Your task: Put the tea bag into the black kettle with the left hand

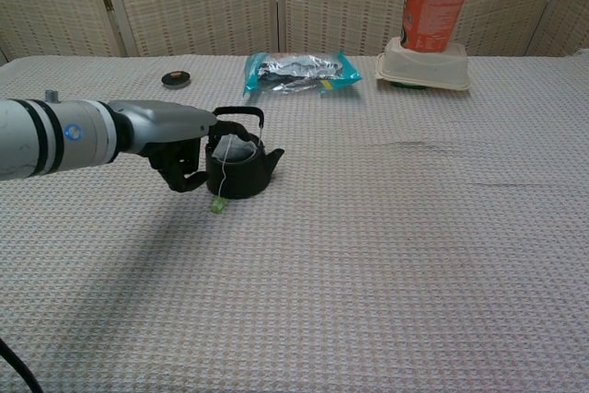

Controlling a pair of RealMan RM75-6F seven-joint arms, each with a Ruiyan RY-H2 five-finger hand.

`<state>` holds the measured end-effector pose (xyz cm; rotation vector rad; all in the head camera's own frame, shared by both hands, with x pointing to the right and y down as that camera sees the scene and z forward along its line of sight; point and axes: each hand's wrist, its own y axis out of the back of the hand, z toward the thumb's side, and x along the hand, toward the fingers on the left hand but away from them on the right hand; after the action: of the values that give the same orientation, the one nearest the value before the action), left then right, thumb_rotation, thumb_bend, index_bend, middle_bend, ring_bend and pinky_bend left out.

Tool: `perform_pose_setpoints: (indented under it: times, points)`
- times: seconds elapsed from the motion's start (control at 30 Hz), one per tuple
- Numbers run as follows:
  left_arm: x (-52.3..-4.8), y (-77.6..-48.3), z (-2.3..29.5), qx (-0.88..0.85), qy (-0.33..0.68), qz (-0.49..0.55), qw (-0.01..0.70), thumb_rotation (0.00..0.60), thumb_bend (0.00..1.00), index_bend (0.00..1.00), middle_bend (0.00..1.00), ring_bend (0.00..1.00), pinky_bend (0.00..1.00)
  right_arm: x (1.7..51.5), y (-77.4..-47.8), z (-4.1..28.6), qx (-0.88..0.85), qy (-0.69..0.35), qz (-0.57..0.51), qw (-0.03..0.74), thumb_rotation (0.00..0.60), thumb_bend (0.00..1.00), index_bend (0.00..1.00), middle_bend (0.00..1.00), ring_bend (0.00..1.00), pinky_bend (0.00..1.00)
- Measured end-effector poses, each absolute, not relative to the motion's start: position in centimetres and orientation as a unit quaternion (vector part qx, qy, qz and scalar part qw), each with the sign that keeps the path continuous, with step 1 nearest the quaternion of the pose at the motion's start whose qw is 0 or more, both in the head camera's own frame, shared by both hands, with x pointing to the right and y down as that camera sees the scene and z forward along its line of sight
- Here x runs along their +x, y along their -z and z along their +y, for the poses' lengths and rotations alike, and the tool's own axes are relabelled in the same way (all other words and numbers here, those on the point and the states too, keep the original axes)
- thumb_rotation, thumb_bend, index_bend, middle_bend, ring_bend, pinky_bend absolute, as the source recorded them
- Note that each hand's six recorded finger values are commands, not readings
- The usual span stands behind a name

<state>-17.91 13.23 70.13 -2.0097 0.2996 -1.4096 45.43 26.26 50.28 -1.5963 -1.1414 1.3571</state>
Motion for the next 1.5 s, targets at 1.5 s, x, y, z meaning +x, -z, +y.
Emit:
perform_pose_setpoints:
  times: [1.5]
  points:
    - [-18.4, -66.6, 12.4, -0.780, 0.498, 0.172, 0.337, 0.600, 0.58, 0.01, 1.00, 1.00, 1.00, 45.0, -50.2, 26.6, -0.633, -0.521, -0.436, 0.372, 0.600, 0.27, 0.00, 0.00, 0.00, 0.00]
